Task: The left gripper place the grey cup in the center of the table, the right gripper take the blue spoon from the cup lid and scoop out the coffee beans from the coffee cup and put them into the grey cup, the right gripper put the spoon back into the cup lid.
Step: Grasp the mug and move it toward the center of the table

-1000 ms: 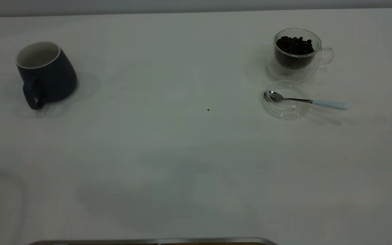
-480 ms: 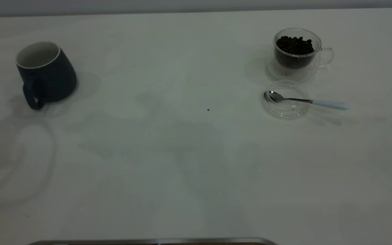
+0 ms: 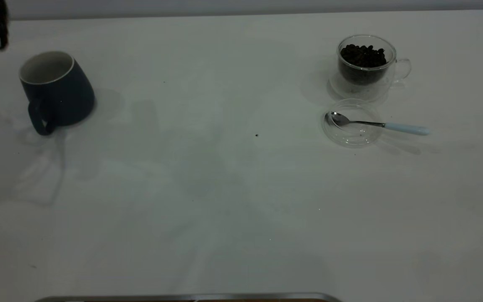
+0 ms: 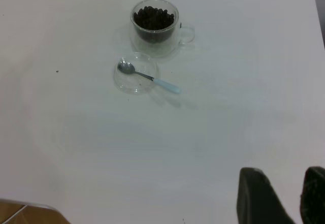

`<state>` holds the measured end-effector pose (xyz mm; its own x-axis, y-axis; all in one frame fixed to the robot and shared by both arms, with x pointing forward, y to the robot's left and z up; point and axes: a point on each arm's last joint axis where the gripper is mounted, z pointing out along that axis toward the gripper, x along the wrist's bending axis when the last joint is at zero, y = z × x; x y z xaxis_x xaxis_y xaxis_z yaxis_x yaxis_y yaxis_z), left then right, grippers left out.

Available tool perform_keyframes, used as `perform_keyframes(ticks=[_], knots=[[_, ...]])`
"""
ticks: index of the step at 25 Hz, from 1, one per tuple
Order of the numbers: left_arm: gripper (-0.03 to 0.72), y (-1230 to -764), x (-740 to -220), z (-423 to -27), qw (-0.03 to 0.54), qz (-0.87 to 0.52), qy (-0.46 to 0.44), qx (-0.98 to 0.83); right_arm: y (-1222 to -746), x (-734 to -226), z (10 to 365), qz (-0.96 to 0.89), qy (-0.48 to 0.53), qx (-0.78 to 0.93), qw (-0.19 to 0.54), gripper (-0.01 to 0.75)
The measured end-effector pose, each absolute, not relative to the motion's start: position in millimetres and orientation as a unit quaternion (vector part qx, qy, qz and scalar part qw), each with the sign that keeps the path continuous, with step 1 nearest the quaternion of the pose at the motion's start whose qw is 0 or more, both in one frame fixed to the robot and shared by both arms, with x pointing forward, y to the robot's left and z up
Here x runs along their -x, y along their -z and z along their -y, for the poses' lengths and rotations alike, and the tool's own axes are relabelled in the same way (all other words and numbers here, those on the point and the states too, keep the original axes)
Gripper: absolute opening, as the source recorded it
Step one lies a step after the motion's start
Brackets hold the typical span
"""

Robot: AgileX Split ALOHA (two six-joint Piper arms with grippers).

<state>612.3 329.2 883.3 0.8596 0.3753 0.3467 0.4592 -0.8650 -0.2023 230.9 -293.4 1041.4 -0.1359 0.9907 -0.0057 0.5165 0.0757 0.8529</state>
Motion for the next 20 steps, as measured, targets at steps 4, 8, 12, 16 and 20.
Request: perform_keyframes(ticks=[4, 8, 12, 16, 20], knots=[[0.567, -864, -629, -327, 0.127, 0.179, 0.175, 0.960, -1041, -231, 293, -0.658, -0.367, -0.572, 0.323, 0.242], [0.567, -850, -640, -322, 0.113, 0.161, 0.189, 0.962, -1041, -231, 293, -0.658, -0.367, -0.572, 0.323, 0.242], [0.567, -841, -647, -307, 0.099, 0.130, 0.201, 0.966, -1041, -231, 293, -0.658, -0.367, -0.572, 0.323, 0.242], [0.567, -838, -649, -288, 0.089, 0.093, 0.213, 0.969, -1041, -231, 293, -0.658, -0.367, -0.572, 0.323, 0.242], [0.567, -837, -651, -265, 0.070, 0.063, 0.227, 0.969, -1041, -231, 293, -0.658, -0.367, -0.572, 0.323, 0.242]])
